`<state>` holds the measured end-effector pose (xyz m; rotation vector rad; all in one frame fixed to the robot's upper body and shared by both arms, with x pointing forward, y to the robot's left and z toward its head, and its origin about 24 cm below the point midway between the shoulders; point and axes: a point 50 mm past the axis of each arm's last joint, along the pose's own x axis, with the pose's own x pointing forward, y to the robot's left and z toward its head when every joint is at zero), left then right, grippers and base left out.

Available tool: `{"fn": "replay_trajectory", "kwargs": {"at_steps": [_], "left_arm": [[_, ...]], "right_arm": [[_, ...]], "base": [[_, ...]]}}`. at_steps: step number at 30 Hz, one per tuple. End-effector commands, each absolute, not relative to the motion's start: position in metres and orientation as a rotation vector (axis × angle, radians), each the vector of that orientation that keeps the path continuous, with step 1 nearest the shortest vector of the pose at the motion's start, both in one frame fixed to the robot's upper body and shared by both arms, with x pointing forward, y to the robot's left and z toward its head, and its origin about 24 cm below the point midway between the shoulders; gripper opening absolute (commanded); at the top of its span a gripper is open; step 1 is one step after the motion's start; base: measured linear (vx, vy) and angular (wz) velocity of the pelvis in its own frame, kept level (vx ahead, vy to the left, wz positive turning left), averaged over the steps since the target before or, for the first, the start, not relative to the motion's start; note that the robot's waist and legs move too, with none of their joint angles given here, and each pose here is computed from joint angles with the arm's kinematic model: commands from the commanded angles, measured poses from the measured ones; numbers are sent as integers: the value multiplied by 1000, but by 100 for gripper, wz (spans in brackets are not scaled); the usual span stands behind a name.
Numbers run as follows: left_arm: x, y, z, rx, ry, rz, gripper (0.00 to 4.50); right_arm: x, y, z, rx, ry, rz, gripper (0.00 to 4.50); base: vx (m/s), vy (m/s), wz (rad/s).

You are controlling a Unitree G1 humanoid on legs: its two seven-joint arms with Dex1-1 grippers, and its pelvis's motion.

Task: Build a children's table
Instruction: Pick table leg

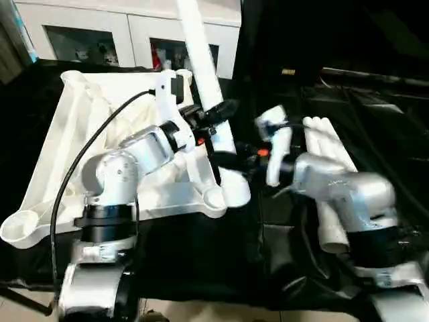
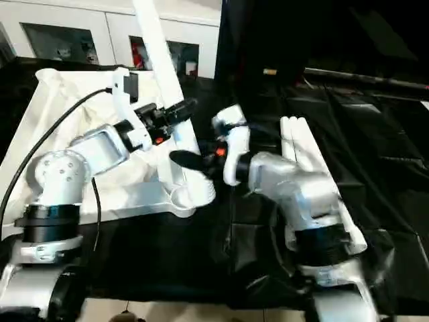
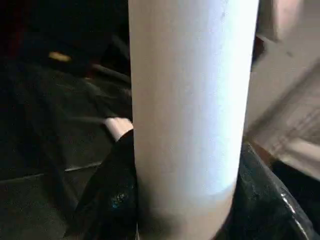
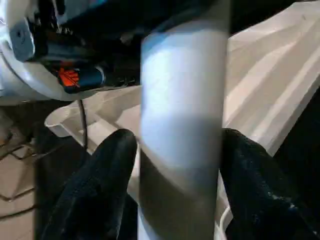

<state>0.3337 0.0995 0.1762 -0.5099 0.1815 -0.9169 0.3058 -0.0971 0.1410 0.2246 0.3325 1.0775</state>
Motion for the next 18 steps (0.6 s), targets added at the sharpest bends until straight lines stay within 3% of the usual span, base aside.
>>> {"fn": "replay_trajectory", "kwargs": {"at_steps": [1,11,12,16,18], "left_arm": [[326,94,188,-481,138,-1050,187],[316,103,216,-593,-25,-1327,186],[315,103,216,-593,-26,-1328,186],[311,101,216,-606,-33,-1378,186],[310,100,214,-601,-24,-1389,186]], "right_arm": [[300,-105,147,245,326,1120,304],[280,-112,143,274,414,1250,304],[280,-112,143,274,414,1250,277],[277,-110,141,281,434,1254,265],[276,-108,140,280,435,1255,233]], "base": [[0,0,0],[0,0,0],[0,0,0],[0,0,0],[0,0,0]]}}
